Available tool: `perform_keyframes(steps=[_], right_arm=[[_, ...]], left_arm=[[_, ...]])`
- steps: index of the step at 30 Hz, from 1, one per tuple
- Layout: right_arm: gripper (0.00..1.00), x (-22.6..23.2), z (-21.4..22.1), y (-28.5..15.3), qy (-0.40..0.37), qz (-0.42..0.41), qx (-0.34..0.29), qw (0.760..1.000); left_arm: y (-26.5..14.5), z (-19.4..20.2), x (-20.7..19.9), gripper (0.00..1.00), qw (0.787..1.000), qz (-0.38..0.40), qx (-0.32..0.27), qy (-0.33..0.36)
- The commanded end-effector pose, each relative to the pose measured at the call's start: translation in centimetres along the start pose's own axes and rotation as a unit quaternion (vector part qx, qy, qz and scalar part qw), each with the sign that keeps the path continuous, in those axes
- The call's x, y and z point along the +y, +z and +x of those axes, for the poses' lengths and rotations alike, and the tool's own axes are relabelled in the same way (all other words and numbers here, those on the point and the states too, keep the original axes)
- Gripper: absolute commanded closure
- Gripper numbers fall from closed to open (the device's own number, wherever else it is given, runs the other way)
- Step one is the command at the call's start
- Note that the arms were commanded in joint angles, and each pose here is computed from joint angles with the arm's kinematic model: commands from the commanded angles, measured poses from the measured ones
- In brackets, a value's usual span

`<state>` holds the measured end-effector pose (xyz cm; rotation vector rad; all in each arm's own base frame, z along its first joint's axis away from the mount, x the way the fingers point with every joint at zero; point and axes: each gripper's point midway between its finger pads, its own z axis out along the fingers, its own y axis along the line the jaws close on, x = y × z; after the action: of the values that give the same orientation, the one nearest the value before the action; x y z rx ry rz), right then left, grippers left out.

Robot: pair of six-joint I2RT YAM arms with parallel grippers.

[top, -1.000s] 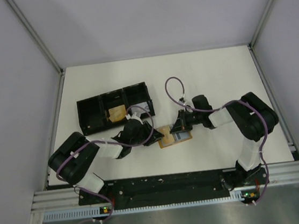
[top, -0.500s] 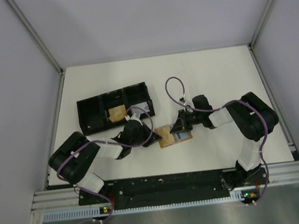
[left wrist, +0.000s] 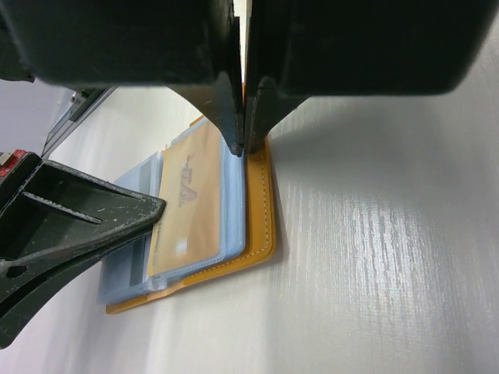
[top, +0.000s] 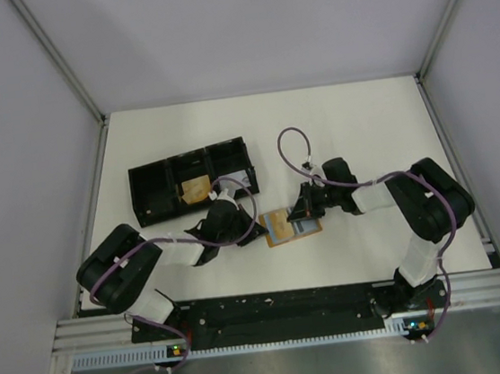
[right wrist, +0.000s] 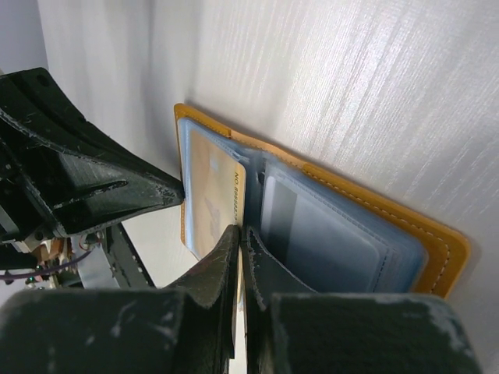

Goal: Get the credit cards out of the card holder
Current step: Remove the credit card from the card holder.

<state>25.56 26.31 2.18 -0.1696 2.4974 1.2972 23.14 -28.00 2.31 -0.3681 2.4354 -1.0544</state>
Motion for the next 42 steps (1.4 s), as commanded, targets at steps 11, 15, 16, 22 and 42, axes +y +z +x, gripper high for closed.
perform_keyframes(steps=[11,15,16,22,42], right_arm=[[1.00,-0.7,-0.3,0.0,-0.022,0.025,-0.007,0.999],[1.00,-0.7,-0.3,0.0,-0.023,0.023,-0.007,0.999],[1.00,-0.6,-0.2,0.0,-0.023,0.023,-0.006,0.999],[1.00,-0.6,-0.1,0.0,-0.023,0.021,-0.006,0.999],[1.00,-0.7,-0.4,-0.1,-0.024,0.029,-0.010,0.999]], left_arm=[[-1.6,-3.5,-4.4,0.68,0.996,0.051,-0.061,0.029],[-0.3,-3.4,-5.7,0.68,0.997,0.064,-0.035,0.032],[0.0,-3.2,-5.6,0.68,0.997,0.063,-0.028,0.030],[1.1,-2.2,-4.8,0.71,0.998,0.059,-0.006,0.022],[1.3,-0.3,1.2,0.94,0.997,-0.071,0.026,0.009]])
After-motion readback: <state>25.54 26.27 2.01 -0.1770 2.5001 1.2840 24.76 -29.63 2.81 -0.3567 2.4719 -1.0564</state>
